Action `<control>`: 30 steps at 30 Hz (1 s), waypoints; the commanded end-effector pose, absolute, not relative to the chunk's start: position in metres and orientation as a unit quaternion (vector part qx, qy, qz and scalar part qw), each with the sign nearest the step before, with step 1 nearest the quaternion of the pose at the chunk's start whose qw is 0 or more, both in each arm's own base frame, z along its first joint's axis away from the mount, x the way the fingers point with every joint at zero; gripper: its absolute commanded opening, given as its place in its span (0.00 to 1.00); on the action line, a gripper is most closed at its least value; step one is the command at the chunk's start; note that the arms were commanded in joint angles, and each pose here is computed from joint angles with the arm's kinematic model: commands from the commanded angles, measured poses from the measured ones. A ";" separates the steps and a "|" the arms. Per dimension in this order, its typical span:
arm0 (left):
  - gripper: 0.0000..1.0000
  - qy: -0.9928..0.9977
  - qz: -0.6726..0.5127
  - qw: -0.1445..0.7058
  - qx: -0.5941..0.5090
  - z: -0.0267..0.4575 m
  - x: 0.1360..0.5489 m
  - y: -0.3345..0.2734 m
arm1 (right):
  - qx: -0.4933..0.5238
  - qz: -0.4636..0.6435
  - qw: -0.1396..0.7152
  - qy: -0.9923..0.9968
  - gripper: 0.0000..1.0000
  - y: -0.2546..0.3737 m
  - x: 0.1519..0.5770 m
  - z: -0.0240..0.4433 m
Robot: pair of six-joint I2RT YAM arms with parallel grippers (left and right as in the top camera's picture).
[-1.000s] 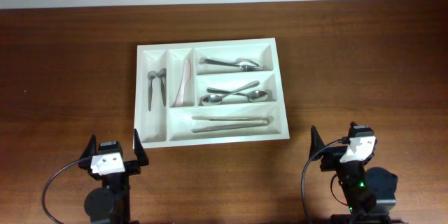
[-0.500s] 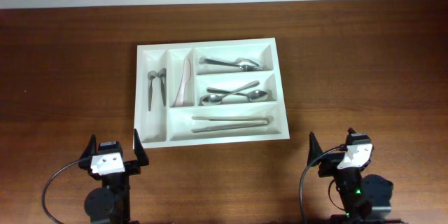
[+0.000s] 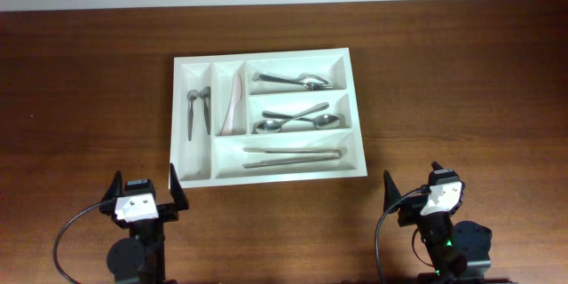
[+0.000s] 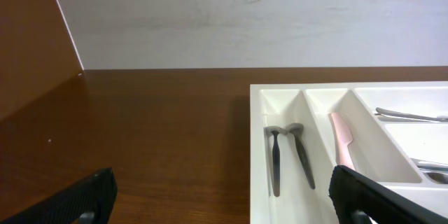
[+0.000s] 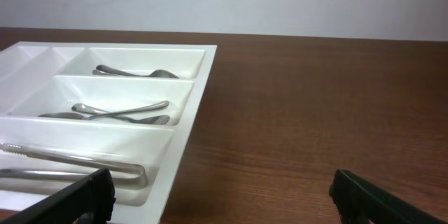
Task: Pack container
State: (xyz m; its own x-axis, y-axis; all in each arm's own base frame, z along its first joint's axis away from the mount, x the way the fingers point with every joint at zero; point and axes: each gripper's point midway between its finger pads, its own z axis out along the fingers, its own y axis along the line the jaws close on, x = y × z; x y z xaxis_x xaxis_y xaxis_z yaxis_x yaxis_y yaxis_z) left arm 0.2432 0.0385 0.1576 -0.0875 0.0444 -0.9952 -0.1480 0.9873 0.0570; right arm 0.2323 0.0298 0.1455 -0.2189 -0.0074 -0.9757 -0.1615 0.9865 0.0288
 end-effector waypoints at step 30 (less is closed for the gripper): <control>0.99 0.733 0.065 0.676 -0.036 0.157 0.243 0.037 | -0.061 0.053 0.624 0.777 0.99 0.029 0.232 0.144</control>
State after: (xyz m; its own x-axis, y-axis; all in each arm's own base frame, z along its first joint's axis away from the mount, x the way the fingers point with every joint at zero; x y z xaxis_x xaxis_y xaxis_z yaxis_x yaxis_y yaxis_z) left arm 0.2432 0.0385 0.1576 -0.0875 0.0444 -0.9952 -0.1480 0.9873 0.0570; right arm 0.2322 0.0296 0.1451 -0.2186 -0.0206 -0.9756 -0.1632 0.9865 0.0157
